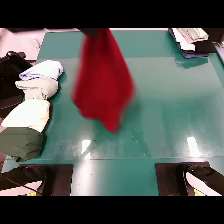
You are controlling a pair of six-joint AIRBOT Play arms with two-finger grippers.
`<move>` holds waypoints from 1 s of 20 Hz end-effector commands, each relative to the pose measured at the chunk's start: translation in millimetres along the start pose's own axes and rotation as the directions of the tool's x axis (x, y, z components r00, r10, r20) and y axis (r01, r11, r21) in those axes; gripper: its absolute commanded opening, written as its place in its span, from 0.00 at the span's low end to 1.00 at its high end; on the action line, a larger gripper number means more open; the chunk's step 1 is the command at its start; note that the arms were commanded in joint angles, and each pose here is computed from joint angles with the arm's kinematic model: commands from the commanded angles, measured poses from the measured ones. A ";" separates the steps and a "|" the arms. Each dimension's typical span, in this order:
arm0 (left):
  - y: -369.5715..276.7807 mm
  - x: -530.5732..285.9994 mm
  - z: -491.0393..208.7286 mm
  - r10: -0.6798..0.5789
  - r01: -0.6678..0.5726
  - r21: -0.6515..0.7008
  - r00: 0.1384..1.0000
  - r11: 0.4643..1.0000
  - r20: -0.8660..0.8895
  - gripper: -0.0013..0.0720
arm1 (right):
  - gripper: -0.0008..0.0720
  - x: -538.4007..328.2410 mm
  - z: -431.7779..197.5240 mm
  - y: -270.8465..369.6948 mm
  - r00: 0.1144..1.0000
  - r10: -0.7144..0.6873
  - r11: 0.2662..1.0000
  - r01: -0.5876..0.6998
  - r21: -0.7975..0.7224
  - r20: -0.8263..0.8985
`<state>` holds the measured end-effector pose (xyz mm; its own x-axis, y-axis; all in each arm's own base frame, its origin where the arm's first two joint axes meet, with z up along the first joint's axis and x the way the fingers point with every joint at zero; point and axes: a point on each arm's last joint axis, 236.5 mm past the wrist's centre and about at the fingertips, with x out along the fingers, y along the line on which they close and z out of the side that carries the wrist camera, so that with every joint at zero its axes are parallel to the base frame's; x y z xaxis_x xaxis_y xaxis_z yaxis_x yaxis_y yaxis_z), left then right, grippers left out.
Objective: Fold the shirts.
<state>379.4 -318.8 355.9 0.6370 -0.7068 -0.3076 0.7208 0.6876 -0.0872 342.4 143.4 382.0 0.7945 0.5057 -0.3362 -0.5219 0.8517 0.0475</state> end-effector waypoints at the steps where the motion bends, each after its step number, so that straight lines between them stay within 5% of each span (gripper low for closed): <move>1: -48.7 34.0 -58.0 -0.119 0.114 -0.051 0.988 0.992 -0.099 0.80 | 0.03 -2.1 -1.6 2.0 1.000 0.005 1.000 -0.005 -0.002 -0.010; 6: 15.5 39.8 -57.8 -0.002 -0.010 -0.190 0.998 0.982 -0.060 0.82 | 0.03 -2.2 -6.4 3.4 0.999 0.011 1.000 -0.011 -0.002 -0.031; 9: 78.4 50.6 -114.9 0.064 -0.135 -0.314 0.972 0.940 -0.226 0.82 | 0.03 -2.3 -8.4 4.0 0.999 0.014 1.000 -0.014 -0.002 -0.039; 14: 79.2 114.9 -274.0 -0.112 -0.186 -0.504 0.857 0.843 -0.504 0.82 | 0.03 -2.3 -9.5 4.3 0.999 0.015 1.000 -0.015 -0.001 -0.044; 20: 50.9 166.8 -374.0 -0.205 -0.192 -0.530 0.773 0.826 -0.600 0.83 | 0.03 -2.4 -10.0 4.5 0.999 0.016 1.000 -0.016 -0.001 -0.046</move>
<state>425.0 -325.7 -13.1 0.2255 -0.5861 -0.7782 0.3562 0.7931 -0.4940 335.7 144.5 373.6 0.7722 0.5115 -0.3769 -0.5338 0.8440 0.0517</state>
